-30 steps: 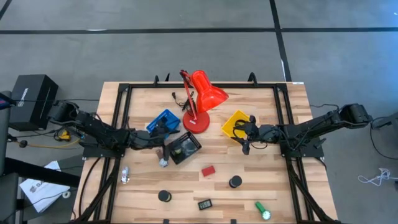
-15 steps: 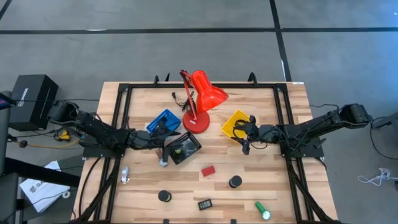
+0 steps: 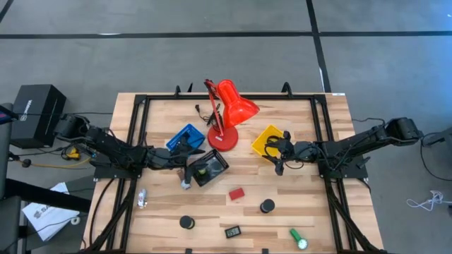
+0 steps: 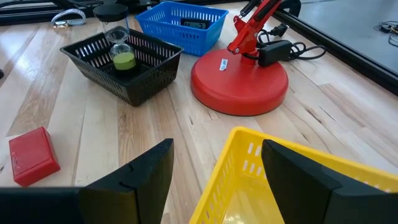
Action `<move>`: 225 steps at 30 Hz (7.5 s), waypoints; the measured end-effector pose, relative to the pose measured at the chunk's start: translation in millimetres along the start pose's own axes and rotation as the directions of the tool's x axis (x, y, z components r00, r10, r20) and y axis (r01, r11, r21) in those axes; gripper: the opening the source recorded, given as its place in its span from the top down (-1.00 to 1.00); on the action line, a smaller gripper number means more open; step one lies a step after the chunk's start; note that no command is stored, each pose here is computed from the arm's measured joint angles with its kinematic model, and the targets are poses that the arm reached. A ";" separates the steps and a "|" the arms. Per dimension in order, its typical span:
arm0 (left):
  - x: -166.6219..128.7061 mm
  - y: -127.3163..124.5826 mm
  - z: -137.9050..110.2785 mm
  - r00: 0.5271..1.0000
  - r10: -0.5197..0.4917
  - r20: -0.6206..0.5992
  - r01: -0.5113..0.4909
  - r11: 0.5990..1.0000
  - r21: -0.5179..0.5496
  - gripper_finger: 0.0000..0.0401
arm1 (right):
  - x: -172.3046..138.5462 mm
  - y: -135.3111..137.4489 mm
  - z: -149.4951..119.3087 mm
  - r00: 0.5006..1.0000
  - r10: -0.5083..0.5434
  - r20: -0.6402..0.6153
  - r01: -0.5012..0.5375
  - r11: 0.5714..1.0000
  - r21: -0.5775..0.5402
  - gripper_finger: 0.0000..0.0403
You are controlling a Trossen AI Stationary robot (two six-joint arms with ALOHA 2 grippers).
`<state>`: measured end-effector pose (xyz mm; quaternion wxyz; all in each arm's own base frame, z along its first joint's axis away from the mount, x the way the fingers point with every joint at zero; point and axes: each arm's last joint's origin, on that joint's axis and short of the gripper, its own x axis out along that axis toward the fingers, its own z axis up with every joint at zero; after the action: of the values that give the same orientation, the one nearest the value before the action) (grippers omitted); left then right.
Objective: Pick & Place Office items
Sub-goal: Put the red timer into the blue bin
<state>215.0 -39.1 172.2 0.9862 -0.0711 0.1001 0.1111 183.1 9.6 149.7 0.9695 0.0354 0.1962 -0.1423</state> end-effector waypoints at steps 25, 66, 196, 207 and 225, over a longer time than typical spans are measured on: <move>-0.1 -2.0 0.2 0.998 -0.062 -0.008 0.062 0.996 -0.070 -0.32 | -0.1 0.3 0.4 1.000 0.002 0.004 -0.002 1.000 0.009 -0.16; -2.3 -9.0 16.0 0.967 -0.214 0.136 0.221 0.975 -0.039 -0.02 | 42.5 47.4 67.9 0.953 0.302 0.002 -0.293 0.928 -0.230 -0.16; 0.2 -5.6 16.7 0.988 -0.085 0.128 0.049 0.964 0.262 -0.27 | 174.9 86.9 190.9 0.823 0.052 -0.565 -0.198 0.959 -0.201 0.20; 3.8 2.7 12.3 0.996 -0.047 0.073 0.030 0.975 0.220 -0.28 | 171.5 99.8 190.4 0.830 0.074 -0.552 -0.280 0.912 -0.300 0.26; 3.7 2.3 10.3 0.997 -0.054 0.055 0.041 0.977 0.210 -0.21 | 173.9 99.0 193.7 0.850 0.080 -0.521 -0.280 0.906 -0.318 0.25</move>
<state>219.9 -34.5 181.1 0.9931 0.0338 0.0797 0.0785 437.1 34.7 261.3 0.8832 -0.1006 0.4580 0.0060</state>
